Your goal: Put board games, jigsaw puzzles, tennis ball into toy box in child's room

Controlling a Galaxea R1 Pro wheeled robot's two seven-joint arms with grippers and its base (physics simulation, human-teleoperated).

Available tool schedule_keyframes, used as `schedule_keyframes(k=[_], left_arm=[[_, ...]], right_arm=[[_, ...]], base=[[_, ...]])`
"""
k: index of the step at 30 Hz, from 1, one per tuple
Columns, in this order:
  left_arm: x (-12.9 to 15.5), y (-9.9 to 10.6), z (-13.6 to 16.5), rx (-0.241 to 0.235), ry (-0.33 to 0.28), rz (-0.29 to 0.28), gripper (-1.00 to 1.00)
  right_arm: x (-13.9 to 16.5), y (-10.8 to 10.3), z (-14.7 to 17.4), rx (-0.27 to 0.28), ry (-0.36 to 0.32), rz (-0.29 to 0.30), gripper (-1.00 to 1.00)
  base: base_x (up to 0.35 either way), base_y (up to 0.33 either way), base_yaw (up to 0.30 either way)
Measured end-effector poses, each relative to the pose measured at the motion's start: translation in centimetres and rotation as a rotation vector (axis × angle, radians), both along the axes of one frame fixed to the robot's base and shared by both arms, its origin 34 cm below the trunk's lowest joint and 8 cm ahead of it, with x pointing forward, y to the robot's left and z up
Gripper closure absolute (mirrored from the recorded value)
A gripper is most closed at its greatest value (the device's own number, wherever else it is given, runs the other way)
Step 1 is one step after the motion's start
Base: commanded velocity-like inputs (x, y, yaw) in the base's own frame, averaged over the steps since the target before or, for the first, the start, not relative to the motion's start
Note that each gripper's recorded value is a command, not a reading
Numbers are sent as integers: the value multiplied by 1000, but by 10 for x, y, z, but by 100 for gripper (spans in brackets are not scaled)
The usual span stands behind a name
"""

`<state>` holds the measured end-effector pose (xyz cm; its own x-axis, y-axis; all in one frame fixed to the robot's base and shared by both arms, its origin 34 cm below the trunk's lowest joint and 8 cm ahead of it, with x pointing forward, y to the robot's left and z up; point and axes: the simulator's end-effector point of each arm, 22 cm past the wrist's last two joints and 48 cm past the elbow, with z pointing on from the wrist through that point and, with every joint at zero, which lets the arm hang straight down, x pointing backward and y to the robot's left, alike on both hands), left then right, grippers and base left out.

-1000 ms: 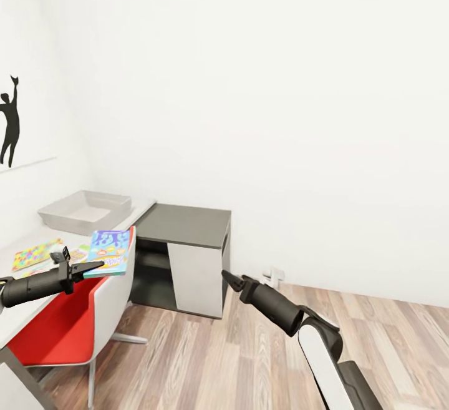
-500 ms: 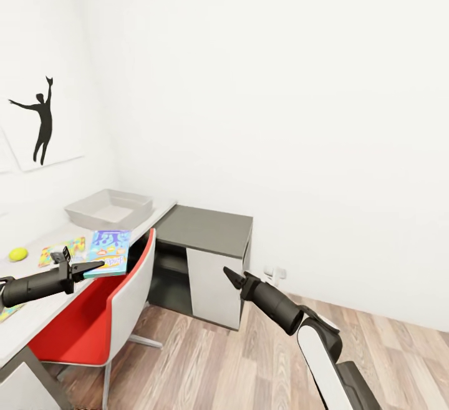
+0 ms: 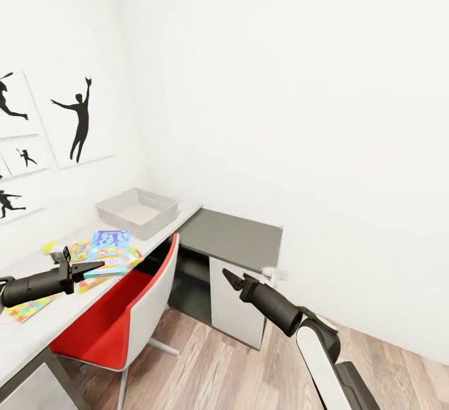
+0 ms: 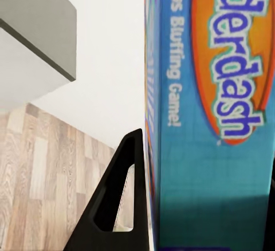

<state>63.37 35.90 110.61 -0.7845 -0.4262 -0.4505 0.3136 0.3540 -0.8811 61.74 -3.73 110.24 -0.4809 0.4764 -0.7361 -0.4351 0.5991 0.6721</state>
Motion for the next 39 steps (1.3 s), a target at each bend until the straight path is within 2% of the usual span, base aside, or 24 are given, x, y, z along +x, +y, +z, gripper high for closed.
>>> schedule_keyframes(k=[13, 29, 39], left_arm=[[0, 0, 0, 0, 0, 0, 100], [2, -1, -7, -1, 13, -1, 100], [3, 0, -14, -1, 27, 0, 100]], right_arm=[[0, -1, 0, 0, -1, 0, -100], [0, 2, -4, 4, 8, 6, -100], [2, 3, -11, 3, 23, 6, -100]], base=[[302, 0, 279], [302, -104, 31], [266, -111, 168]])
